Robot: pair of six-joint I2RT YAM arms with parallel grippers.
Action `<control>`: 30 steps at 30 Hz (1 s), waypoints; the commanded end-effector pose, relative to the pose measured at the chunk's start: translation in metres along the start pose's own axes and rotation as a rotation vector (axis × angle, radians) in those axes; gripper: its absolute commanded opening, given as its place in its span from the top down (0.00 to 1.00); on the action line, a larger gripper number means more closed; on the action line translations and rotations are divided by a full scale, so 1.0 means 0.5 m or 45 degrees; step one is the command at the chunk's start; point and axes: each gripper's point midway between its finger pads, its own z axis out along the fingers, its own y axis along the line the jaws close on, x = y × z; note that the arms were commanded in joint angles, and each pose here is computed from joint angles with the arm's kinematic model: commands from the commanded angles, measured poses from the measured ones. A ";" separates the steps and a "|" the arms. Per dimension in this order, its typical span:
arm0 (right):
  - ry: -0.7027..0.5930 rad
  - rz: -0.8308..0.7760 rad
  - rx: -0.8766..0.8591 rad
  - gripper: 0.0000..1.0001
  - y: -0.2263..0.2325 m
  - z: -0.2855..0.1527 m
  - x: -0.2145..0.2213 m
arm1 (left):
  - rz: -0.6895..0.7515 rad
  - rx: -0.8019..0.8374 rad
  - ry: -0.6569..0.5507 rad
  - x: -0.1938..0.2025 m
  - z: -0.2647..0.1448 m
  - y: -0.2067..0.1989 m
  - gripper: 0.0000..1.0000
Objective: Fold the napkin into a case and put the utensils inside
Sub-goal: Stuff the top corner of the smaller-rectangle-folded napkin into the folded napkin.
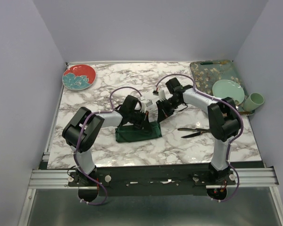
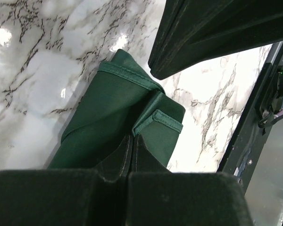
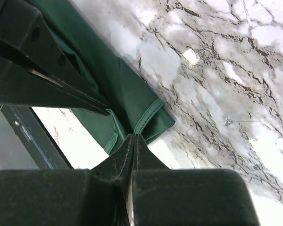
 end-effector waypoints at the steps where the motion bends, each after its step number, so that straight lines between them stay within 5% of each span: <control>1: -0.011 0.084 -0.015 0.92 -0.008 0.033 -0.001 | 0.003 -0.022 -0.060 -0.013 -0.001 -0.002 1.00; 13: 0.097 0.154 0.075 0.92 -0.050 0.090 0.038 | -0.058 -0.070 -0.062 -0.019 -0.017 -0.007 1.00; 30: 0.119 0.132 0.184 0.92 -0.082 0.086 0.047 | -0.367 -0.235 0.189 0.031 -0.047 0.014 1.00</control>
